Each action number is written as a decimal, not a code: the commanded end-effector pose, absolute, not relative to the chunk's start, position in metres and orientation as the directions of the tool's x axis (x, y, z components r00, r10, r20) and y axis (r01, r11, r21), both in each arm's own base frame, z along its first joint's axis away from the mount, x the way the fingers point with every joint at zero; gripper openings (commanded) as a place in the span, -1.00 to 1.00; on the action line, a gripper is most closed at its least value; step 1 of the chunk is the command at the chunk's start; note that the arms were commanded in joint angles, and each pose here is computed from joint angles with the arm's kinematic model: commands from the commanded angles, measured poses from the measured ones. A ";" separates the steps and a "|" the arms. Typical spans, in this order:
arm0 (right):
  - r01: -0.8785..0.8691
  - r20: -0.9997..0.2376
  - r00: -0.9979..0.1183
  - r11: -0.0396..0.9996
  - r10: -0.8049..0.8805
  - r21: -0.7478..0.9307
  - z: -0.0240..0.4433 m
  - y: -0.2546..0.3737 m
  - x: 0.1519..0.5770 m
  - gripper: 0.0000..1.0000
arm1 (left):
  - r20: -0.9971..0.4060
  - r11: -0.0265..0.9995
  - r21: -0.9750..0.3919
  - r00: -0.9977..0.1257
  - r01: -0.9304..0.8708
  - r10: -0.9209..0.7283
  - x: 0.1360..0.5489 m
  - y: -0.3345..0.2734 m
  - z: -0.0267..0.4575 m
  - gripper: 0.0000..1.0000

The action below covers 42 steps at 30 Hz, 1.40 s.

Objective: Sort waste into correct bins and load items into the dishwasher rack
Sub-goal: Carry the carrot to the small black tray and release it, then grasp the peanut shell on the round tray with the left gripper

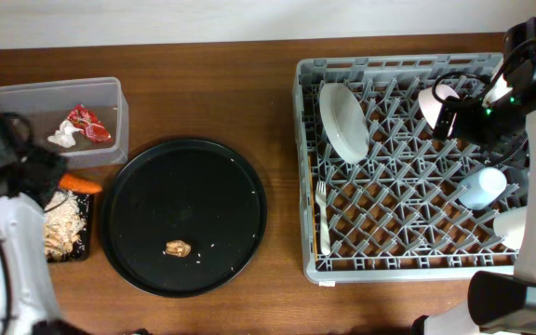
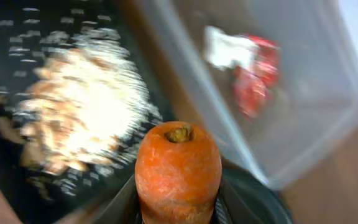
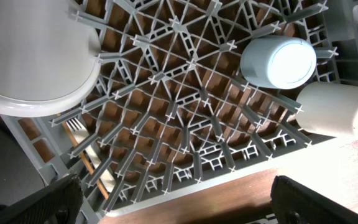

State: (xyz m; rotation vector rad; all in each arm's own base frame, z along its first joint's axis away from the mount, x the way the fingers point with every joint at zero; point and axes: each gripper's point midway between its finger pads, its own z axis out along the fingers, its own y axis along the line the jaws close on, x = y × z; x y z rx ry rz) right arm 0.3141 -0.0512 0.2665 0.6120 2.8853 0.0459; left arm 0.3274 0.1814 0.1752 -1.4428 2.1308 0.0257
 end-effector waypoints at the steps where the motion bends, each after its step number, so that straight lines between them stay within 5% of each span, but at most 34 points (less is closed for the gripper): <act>1: 0.397 -0.189 -0.896 0.916 0.401 0.060 0.269 -0.053 0.312 1.00 | -0.414 0.293 -0.210 -0.187 -0.933 -0.891 0.305 0.232 0.142 -0.99; 12: 0.399 -0.187 -0.897 0.915 0.401 0.052 0.269 -0.055 0.311 1.00 | -0.256 0.009 -0.066 0.008 -0.998 -0.967 0.234 0.311 0.044 -0.99; 16: 0.399 -0.186 -0.897 0.915 0.401 0.053 0.269 -0.055 0.311 1.00 | -0.265 0.005 -0.063 0.012 -0.998 -0.964 0.234 0.315 0.041 -0.71; 42: 0.399 -0.186 -0.897 0.915 0.401 0.053 0.269 -0.055 0.311 0.99 | -0.203 0.047 -0.107 -0.025 -0.993 -0.979 0.244 0.303 0.042 0.08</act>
